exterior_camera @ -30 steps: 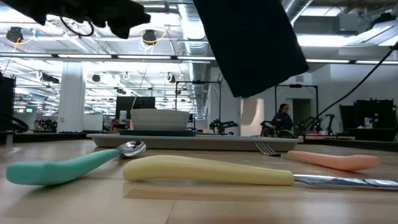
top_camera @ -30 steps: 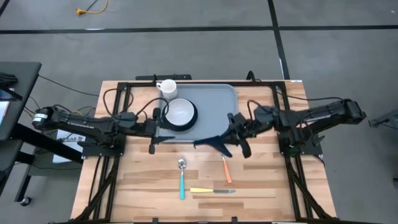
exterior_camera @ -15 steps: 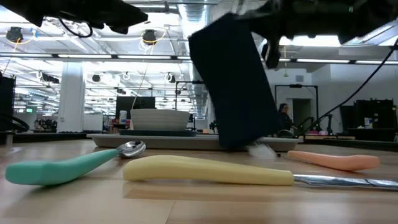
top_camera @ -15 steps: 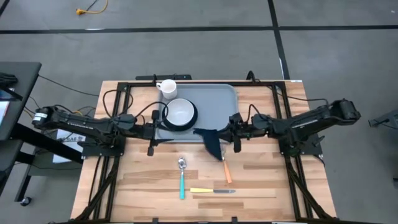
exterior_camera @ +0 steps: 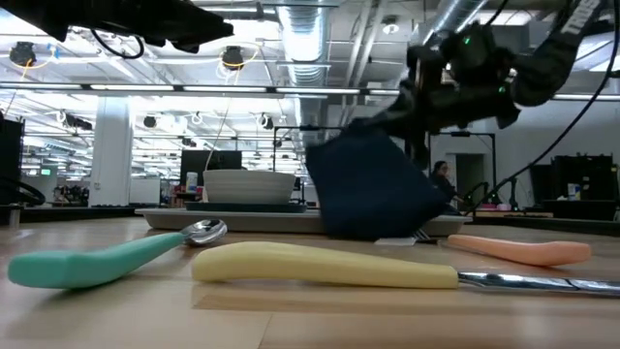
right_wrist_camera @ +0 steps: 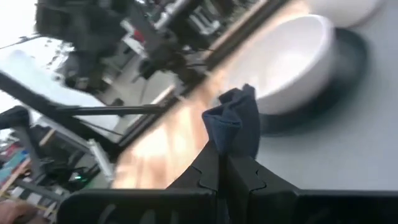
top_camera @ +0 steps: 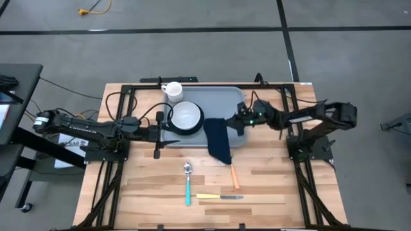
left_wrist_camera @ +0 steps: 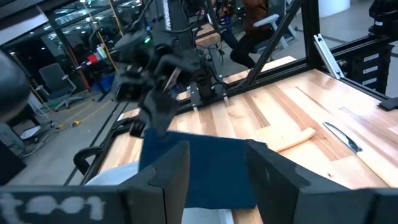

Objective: Set up tray
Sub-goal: Put the blue napkin on the gray serving tray to the right of the green plate

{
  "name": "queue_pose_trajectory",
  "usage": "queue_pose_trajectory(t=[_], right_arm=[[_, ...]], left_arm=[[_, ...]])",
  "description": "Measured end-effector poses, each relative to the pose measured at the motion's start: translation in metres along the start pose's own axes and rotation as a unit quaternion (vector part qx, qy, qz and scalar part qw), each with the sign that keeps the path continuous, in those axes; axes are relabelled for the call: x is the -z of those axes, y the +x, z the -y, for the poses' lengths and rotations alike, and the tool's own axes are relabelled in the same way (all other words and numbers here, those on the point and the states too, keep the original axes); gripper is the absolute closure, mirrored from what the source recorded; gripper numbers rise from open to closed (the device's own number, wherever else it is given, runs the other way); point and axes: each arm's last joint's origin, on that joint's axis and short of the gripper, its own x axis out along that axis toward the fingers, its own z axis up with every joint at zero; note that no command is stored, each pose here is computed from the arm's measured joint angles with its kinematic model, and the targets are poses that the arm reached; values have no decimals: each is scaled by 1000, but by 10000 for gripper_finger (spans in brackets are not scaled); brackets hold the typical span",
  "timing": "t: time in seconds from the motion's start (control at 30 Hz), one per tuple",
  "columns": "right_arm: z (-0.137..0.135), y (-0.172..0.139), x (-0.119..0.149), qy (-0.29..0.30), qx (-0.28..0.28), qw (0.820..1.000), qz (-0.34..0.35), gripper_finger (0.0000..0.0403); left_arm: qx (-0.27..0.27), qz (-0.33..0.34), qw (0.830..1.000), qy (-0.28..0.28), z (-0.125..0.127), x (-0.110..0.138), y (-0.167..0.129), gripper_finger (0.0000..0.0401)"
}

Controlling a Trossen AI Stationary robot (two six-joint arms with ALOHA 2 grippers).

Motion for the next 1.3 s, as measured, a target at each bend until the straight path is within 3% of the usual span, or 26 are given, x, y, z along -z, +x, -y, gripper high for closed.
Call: queue_pose_trajectory(t=[0.43, 0.87, 1.07, 1.3], right_arm=[[72, -16, -10, 48, 85, 995, -3, 403], [92, 2, -31, 49, 144, 988, 30, 403], [108, 8, -27, 47, 205, 978, -15, 403], [115, 13, -26, 31, 214, 976, -30, 403]], left_arm=[[0, -1, 1000, 0, 0, 0, 0, 257], [0, 0, 1000, -6, 0, 0, 0, 257], [1, -5, 1000, -8, 0, 1, 1, 257], [3, -11, 1000, -8, 1, 2, 0, 257]])
